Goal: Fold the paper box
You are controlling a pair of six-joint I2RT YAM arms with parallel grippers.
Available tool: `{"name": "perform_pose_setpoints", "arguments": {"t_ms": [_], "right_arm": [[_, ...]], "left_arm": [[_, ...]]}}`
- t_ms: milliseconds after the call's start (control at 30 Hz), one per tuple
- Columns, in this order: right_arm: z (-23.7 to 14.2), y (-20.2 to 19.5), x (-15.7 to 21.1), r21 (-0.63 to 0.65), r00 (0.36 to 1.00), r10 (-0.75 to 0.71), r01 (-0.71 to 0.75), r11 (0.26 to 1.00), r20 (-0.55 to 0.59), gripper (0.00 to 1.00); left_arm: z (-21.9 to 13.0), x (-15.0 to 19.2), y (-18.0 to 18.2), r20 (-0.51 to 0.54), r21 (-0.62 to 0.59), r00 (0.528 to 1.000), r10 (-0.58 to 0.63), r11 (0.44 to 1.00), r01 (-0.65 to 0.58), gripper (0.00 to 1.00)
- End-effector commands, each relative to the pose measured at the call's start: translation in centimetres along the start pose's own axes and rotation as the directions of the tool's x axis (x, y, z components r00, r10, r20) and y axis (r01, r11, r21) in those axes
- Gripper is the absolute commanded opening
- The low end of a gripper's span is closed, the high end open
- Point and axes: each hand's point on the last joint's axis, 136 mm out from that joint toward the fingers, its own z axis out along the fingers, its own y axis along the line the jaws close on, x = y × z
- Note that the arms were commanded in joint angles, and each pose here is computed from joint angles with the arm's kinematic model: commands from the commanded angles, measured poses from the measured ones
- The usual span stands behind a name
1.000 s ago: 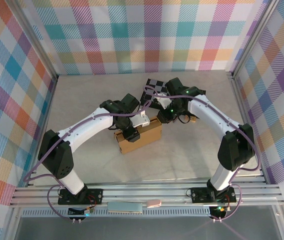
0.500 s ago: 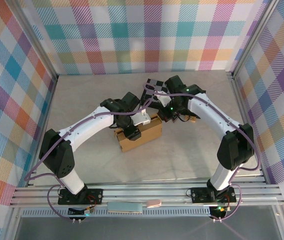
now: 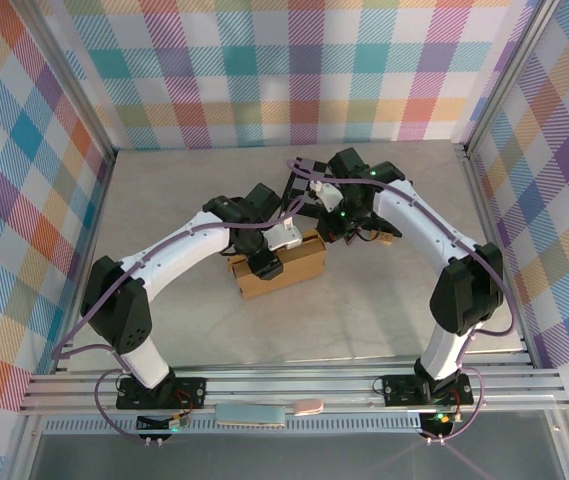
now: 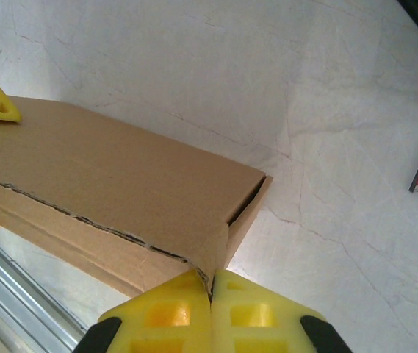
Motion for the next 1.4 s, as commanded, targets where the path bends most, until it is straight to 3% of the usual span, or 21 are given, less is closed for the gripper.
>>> {"name": "perform_pose_setpoints", "arguments": {"t_ms": [0, 400, 733, 1000, 1100, 1367], "right_arm": [[-0.4, 1.5, 0.6, -0.052, 0.997, 0.058, -0.060, 0.997, -0.042, 0.00], [-0.6, 2.2, 0.4, -0.078, 0.985, 0.146, -0.153, 0.985, -0.087, 0.00], [0.3, 1.9, 1.0, -0.043, 0.983, 0.180, -0.181, 0.982, -0.029, 0.00], [1.2, 1.7, 1.5, -0.015, 0.987, 0.159, -0.158, 0.987, 0.026, 0.00], [1.8, 1.4, 2.3, 0.008, 0.989, 0.143, -0.143, 0.990, 0.028, 0.00], [2.2, 1.2, 3.4, 0.075, 0.990, 0.106, -0.113, 0.991, 0.093, 0.00]], "left_arm": [[-0.6, -0.6, 0.7, 0.015, -0.011, 1.000, -0.019, 1.000, 0.019, 0.52], [-0.6, -0.8, 0.6, 0.014, -0.002, 0.999, -0.030, 1.000, 0.030, 0.49], [-0.4, -0.8, 0.4, 0.011, 0.010, 0.999, -0.045, 0.999, 0.045, 0.36], [-0.4, -0.8, 0.8, 0.014, -0.009, 0.998, -0.056, 0.998, 0.056, 0.38], [-0.7, -1.0, 1.3, 0.029, -0.041, 0.997, -0.078, 0.996, 0.079, 0.45], [-2.5, -2.2, 2.3, 0.165, -0.046, 0.965, -0.204, 0.976, 0.214, 0.52]]}}
